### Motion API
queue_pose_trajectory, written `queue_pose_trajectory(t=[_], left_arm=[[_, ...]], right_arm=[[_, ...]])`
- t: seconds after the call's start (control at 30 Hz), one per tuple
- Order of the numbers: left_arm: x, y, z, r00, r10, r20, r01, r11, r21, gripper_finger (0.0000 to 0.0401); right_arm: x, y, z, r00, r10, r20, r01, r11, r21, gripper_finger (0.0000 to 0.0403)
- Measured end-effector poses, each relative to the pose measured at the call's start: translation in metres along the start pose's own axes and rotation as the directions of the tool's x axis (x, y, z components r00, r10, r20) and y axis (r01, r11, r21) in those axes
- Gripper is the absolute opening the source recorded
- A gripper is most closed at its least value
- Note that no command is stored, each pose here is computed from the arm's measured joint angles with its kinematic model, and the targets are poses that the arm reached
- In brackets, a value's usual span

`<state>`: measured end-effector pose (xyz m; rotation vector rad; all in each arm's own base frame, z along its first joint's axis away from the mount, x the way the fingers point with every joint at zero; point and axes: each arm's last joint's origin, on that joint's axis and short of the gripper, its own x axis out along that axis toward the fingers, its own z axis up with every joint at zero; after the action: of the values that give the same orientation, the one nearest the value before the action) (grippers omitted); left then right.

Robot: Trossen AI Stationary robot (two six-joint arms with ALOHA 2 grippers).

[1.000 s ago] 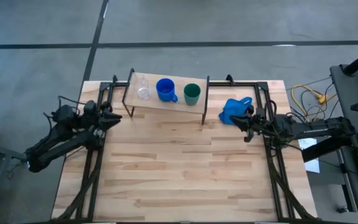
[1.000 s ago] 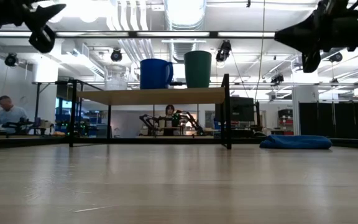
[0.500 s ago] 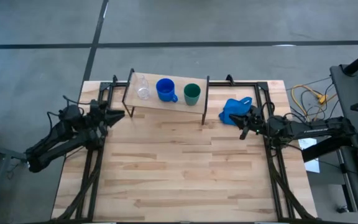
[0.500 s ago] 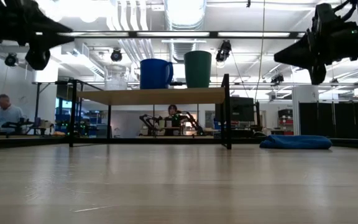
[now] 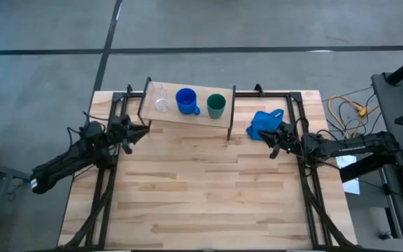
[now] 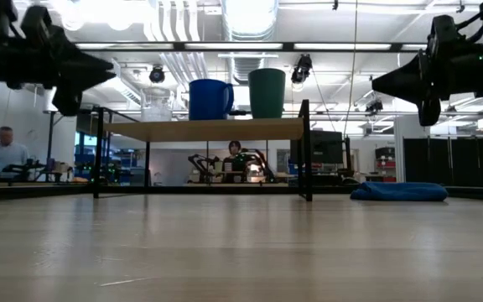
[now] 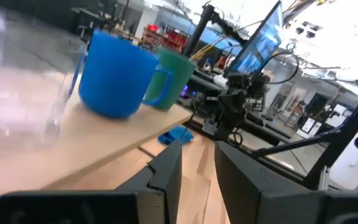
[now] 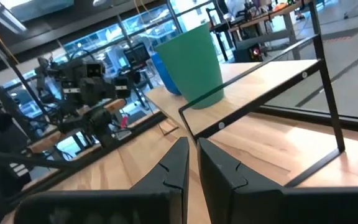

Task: Stack small to large cups/mugs on shelf
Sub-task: Return to Home Position

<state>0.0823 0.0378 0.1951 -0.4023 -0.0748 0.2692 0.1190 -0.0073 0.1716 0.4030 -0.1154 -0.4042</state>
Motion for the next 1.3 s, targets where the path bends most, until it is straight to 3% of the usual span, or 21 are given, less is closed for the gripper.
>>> queue_pose_trajectory(t=[0.2, 1.3], left_arm=[[0.005, 0.01, -0.021, 0.999, 0.018, -0.042, -0.021, 0.998, -0.064, 0.0082], [0.008, 0.012, -0.023, 0.999, 0.015, -0.05, -0.017, 0.999, -0.037, 0.0082]], right_arm=[[0.0, 0.0, -0.001, 1.0, 0.0, -0.005, 0.0, 1.0, -0.007, 0.0029], [0.0, -0.002, -0.005, 0.999, -0.02, -0.043, 0.019, 0.999, -0.032, 0.0029]])
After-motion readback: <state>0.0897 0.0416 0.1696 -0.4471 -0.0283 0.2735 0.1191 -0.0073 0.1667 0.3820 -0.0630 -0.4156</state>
